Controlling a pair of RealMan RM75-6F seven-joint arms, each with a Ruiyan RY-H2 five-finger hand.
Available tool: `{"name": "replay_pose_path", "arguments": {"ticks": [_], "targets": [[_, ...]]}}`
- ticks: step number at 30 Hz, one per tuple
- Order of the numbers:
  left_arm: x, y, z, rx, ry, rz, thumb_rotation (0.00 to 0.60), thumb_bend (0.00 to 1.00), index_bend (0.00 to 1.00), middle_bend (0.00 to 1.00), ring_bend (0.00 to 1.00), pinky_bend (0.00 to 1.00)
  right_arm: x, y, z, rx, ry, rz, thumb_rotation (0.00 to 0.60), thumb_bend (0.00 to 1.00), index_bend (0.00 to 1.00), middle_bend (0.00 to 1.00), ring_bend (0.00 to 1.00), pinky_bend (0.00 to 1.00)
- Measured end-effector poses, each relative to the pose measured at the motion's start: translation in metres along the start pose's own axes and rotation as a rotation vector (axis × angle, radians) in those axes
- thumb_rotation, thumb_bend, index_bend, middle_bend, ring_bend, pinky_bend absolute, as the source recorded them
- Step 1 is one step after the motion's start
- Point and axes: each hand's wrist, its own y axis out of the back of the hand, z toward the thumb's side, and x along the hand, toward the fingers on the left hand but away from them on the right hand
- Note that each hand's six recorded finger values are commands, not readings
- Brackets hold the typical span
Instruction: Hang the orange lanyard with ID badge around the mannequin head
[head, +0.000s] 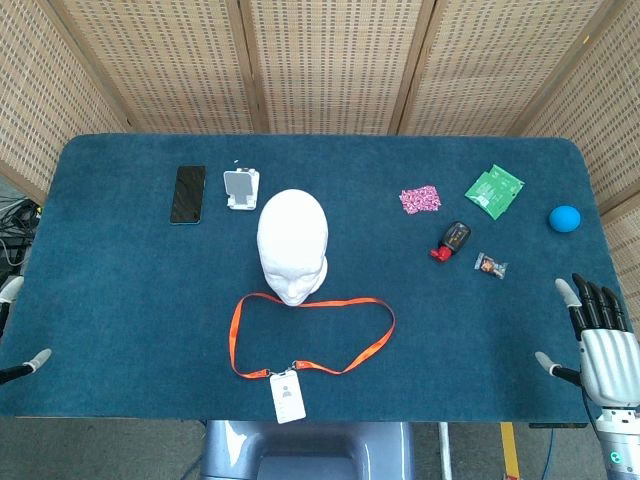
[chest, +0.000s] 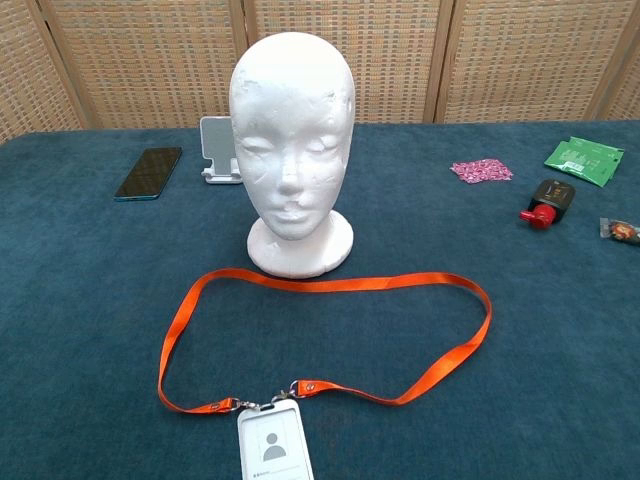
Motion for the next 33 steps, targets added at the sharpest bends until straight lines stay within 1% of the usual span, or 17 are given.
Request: {"name": "replay_pose_path", "arguments": {"ticks": [7,12,14,17,19,21,24,26,29,33], "targets": [[0.0,0.001,-0.001,-0.006,0.001,0.002,0.6,0.0,0.0,0.0,0.0,0.0,0.0,-0.005,0.002,-0.01,0.008,0.023,0.6,0.0,0.03,0.0,0.0,0.0],[0.0,0.002,-0.003,-0.008,0.008,0.009,0.6,0.0,0.0,0.0,0.0,0.0,-0.007,-0.017,0.008,-0.062,0.035,0.088,0.6,0.0,0.03,0.0,0.0,0.0],[0.001,0.001,-0.003,-0.008,0.009,0.008,0.6,0.0,0.0,0.0,0.0,0.0,-0.013,-0.023,0.013,-0.08,0.056,0.125,0.6,0.01,0.06,0.0,0.0,0.0],[0.003,0.001,-0.003,-0.002,0.009,0.012,0.6,0.0,0.0,0.0,0.0,0.0,-0.028,-0.032,0.025,-0.121,0.097,0.178,0.6,0.11,0.17,0.0,0.0,0.0],[0.005,0.0,-0.003,-0.001,0.014,0.013,0.6,0.0,0.0,0.0,0.0,0.0,-0.042,-0.036,0.034,-0.172,0.12,0.202,0.6,0.16,0.24,0.0,0.0,0.0],[0.007,-0.002,-0.004,0.003,0.019,0.008,0.6,0.0,0.0,0.0,0.0,0.0,-0.054,-0.042,0.042,-0.208,0.132,0.231,0.6,0.2,0.34,0.0,0.0,0.0],[0.01,-0.007,-0.005,0.011,0.023,-0.006,0.6,0.0,0.0,0.0,0.0,0.0,-0.076,-0.054,0.055,-0.248,0.132,0.291,0.6,0.26,0.41,0.0,0.0,0.0],[0.012,-0.01,-0.005,0.017,0.026,-0.016,0.6,0.0,0.0,0.0,0.0,0.0,-0.089,-0.064,0.062,-0.271,0.118,0.337,0.6,0.29,0.43,0.0,0.0,0.0],[0.017,-0.015,-0.005,0.026,0.033,-0.03,0.6,0.0,0.0,0.0,0.0,0.0,-0.104,-0.078,0.075,-0.3,0.092,0.4,0.6,0.32,0.43,0.0,0.0,0.0],[0.02,-0.019,-0.005,0.034,0.037,-0.041,0.6,0.0,0.0,0.0,0.0,0.0,-0.119,-0.096,0.097,-0.311,0.082,0.466,0.6,0.36,0.43,0.0,0.0,0.0]]}}
